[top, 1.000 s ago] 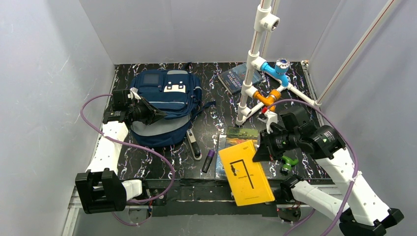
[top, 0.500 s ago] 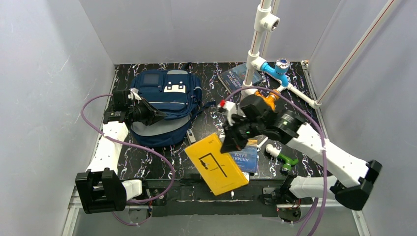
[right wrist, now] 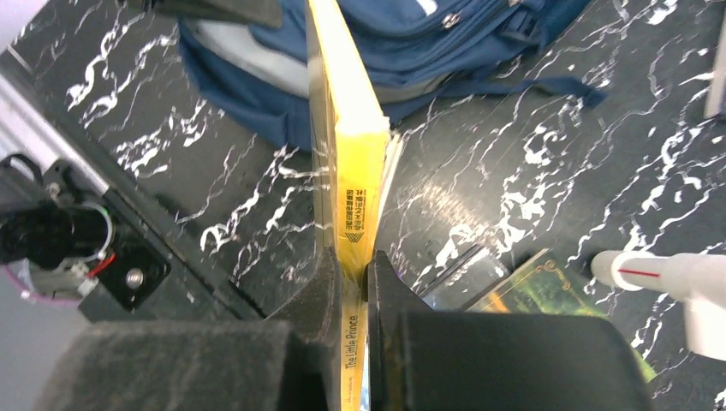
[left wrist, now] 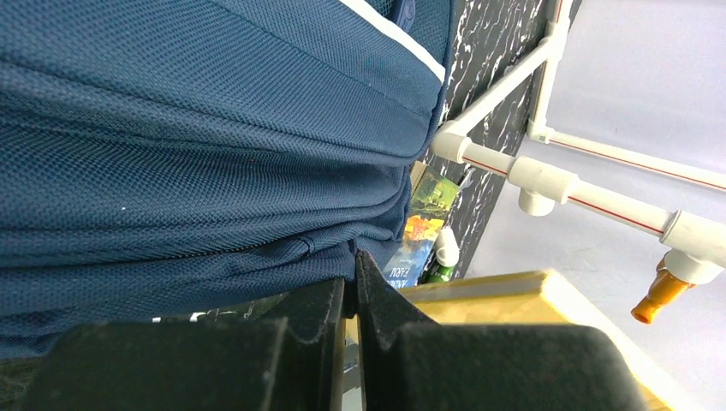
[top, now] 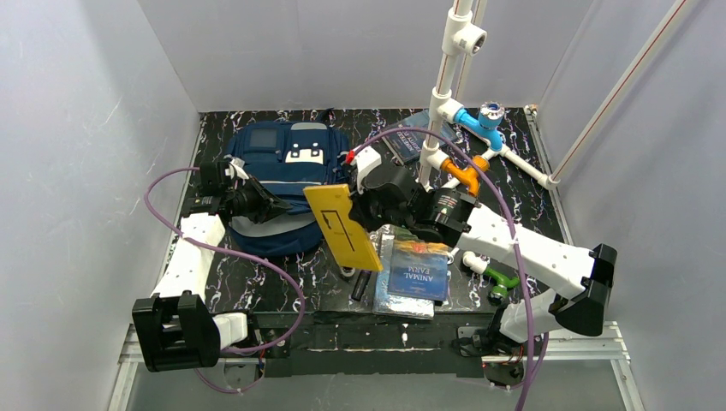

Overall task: Pack the student bag
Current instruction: Pick up the book from the center of the board.

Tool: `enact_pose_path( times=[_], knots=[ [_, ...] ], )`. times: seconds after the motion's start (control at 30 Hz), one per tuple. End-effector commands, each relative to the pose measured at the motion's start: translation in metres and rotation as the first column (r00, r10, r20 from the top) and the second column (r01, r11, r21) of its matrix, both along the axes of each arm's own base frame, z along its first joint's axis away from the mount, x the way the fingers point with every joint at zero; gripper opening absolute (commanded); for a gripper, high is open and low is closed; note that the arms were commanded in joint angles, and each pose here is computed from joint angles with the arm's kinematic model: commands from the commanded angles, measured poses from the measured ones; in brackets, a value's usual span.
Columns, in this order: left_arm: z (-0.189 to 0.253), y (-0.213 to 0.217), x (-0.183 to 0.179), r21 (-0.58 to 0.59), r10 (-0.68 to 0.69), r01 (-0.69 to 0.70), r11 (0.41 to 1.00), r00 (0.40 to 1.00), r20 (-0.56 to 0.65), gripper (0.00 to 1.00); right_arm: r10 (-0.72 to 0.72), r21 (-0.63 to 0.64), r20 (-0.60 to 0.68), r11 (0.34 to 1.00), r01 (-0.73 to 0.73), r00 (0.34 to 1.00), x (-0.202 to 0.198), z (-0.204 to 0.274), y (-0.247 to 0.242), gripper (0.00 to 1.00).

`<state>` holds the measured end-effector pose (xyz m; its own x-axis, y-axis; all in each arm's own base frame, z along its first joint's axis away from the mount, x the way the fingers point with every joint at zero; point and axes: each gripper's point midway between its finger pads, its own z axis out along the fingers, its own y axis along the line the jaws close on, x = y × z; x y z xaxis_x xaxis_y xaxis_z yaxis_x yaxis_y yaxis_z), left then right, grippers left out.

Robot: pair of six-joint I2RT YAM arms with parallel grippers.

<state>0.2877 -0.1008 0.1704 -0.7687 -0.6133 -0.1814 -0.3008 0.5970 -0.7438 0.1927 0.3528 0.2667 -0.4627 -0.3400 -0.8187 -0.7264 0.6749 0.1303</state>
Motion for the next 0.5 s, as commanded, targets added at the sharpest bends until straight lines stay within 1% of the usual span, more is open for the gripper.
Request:
enact_pose_path(
  times=[0.0,0.07,0.2,0.3,0.33,0.37,0.43,0.47],
  knots=[
    [0.009,-0.013,-0.013,-0.055,-0.087,0.089,0.995,0.996,0.029,0.06,-0.162,0.289,0.120,0.949,0.122,0.979,0.028,0.088,0.012,0.01],
    [0.011,-0.017,-0.014,-0.070,-0.110,0.114,0.991,0.993,0.051,0.17,-0.196,0.326,0.106,0.933,0.152,0.975,0.034,0.093,0.015,0.01],
    [0.024,-0.022,-0.010,-0.090,-0.149,0.162,0.983,0.980,0.135,0.36,-0.239,0.394,0.097,0.901,0.183,0.966,0.045,0.112,0.025,0.01],
    [0.049,-0.026,-0.010,-0.065,-0.201,0.224,0.972,0.948,0.248,0.56,-0.258,0.393,0.108,0.898,0.197,0.960,0.053,0.124,0.026,0.01],
    [0.060,-0.027,-0.012,-0.041,-0.226,0.249,0.968,0.927,0.299,0.63,-0.259,0.392,0.108,0.898,0.198,0.960,0.056,0.128,0.026,0.01],
    [0.077,-0.028,-0.016,-0.010,-0.257,0.281,0.960,0.891,0.375,0.69,-0.258,0.398,0.103,0.896,0.198,0.961,0.059,0.133,0.024,0.01],
    [0.108,-0.033,-0.021,0.051,-0.309,0.333,0.941,0.794,0.524,0.80,-0.222,0.428,0.072,0.888,0.171,0.972,0.062,0.139,0.024,0.01],
    [0.125,-0.036,-0.025,0.076,-0.334,0.362,0.929,0.732,0.594,0.84,-0.189,0.442,0.047,0.885,0.149,0.981,0.062,0.140,0.024,0.01]
  ],
)
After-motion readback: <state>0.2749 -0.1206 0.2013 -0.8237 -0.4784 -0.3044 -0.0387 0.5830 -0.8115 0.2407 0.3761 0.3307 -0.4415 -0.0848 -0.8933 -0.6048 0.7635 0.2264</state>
